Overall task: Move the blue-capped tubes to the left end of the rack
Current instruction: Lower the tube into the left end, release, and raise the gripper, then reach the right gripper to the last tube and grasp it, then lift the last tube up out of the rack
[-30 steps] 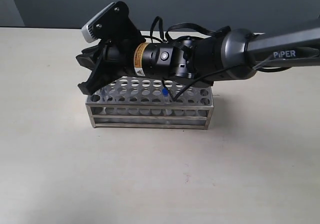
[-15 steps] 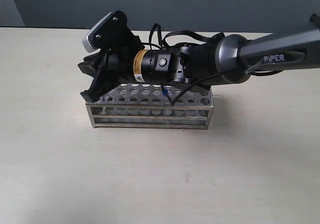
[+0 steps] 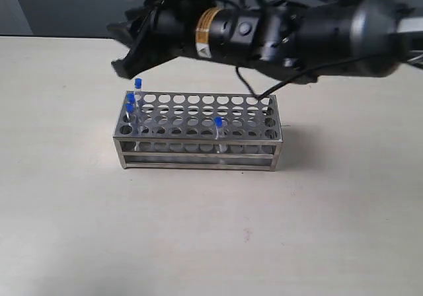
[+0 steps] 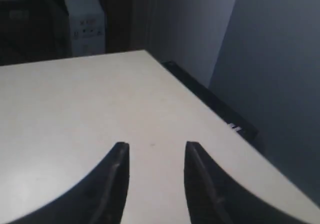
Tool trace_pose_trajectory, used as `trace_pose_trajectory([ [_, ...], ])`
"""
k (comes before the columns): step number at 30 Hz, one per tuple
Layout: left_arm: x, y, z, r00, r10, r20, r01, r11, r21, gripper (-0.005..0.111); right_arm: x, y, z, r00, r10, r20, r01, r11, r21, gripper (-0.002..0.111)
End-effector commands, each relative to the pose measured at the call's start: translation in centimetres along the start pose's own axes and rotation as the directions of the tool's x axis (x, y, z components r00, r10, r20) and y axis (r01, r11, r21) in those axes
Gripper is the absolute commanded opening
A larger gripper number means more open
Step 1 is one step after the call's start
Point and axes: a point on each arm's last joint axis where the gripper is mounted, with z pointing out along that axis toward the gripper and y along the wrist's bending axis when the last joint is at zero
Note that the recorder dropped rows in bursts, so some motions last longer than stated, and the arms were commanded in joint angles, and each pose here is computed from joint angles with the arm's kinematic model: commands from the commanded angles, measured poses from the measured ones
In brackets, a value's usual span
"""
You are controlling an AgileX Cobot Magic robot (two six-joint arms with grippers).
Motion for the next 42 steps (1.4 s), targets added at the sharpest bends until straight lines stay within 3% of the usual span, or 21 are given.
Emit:
trace_pose_trajectory([
  [1, -0.2, 0.0, -0.1, 1.0, 0.001, 0.017, -0.001, 1.0, 0.002, 0.001, -0.7, -1.7, -4.2, 1.0, 0.007, 0.0, -0.007, 0.997, 0.075, 0.037],
  [8, -0.2, 0.0, -0.1, 1.0, 0.001, 0.014, -0.001, 1.0, 0.003, 0.001, 4.4, -0.5, -9.6, 0.991, 0.126, -0.043, -0.122, 0.989, 0.079, 0.037],
  [14, -0.2, 0.0, -0.1, 1.0, 0.001, 0.014, -0.001, 1.0, 0.003, 0.001, 9.0, 0.3, -11.2, 0.977, 0.198, -0.079, -0.183, 0.969, 0.168, 0.037],
  [29, -0.2, 0.0, -0.1, 1.0, 0.001, 0.014, -0.001, 1.0, 0.003, 0.001, 14.2, 0.7, -8.8, 0.951, 0.241, -0.195, -0.216, 0.966, 0.138, 0.037],
  [42, -0.2, 0.0, -0.1, 1.0, 0.001, 0.016, -0.001, 1.0, 0.003, 0.001, 15.5, -0.1, -6.8, 0.95, 0.233, -0.21, -0.201, 0.966, 0.164, 0.037],
])
